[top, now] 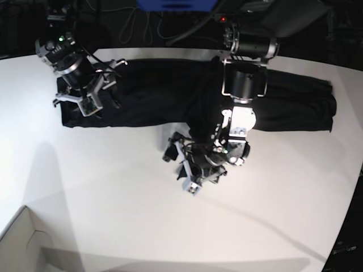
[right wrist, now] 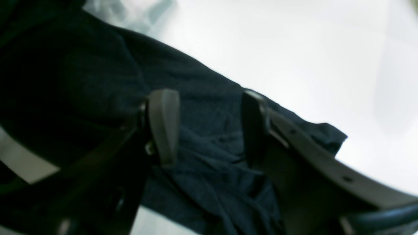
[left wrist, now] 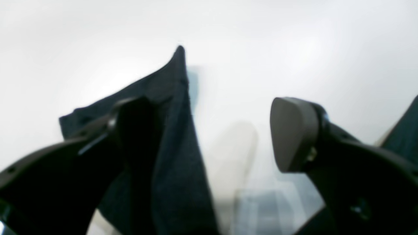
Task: Layout the t-shirt on the table in an organized manner, then fold the t-shirt properly
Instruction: 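Grasp the folded strip's ends with both grippers and straighten it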
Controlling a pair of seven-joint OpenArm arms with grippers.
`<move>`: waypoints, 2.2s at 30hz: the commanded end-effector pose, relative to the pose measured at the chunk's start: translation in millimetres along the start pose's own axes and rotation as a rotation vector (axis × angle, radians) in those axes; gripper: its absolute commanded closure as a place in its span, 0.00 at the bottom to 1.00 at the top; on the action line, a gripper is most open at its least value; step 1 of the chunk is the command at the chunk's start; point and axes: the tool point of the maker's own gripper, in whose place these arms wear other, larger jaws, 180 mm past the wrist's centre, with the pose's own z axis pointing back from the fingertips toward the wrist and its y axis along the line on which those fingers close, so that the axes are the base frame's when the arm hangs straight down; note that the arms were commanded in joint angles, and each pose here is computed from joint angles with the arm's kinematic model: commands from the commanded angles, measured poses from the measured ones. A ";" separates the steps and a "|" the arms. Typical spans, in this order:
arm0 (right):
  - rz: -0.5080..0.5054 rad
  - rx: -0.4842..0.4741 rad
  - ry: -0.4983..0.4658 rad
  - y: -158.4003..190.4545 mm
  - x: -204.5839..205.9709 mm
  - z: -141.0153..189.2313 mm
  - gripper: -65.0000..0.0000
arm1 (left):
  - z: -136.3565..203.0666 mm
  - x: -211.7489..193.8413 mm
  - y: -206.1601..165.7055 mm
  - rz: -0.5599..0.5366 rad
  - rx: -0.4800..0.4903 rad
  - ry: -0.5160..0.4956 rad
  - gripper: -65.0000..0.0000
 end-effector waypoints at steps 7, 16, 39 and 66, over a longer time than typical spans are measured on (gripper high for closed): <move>0.002 -0.003 -0.047 -2.3 11.8 1.3 0.53 | 2.0 28.3 4.4 -0.010 0.005 -0.063 0.67; -0.002 -0.003 -0.049 -4.8 12.9 -4.6 0.53 | 38.7 58.1 41.8 0.016 0.121 -0.137 1.00; -0.008 0.004 -0.054 -1.4 13.0 -4.9 0.53 | 335.0 -63.9 182.0 0.394 0.679 -0.369 1.00; -0.007 0.000 -0.038 -2.7 8.4 -3.1 0.53 | 332.7 -191.9 193.5 0.732 0.693 -0.228 0.58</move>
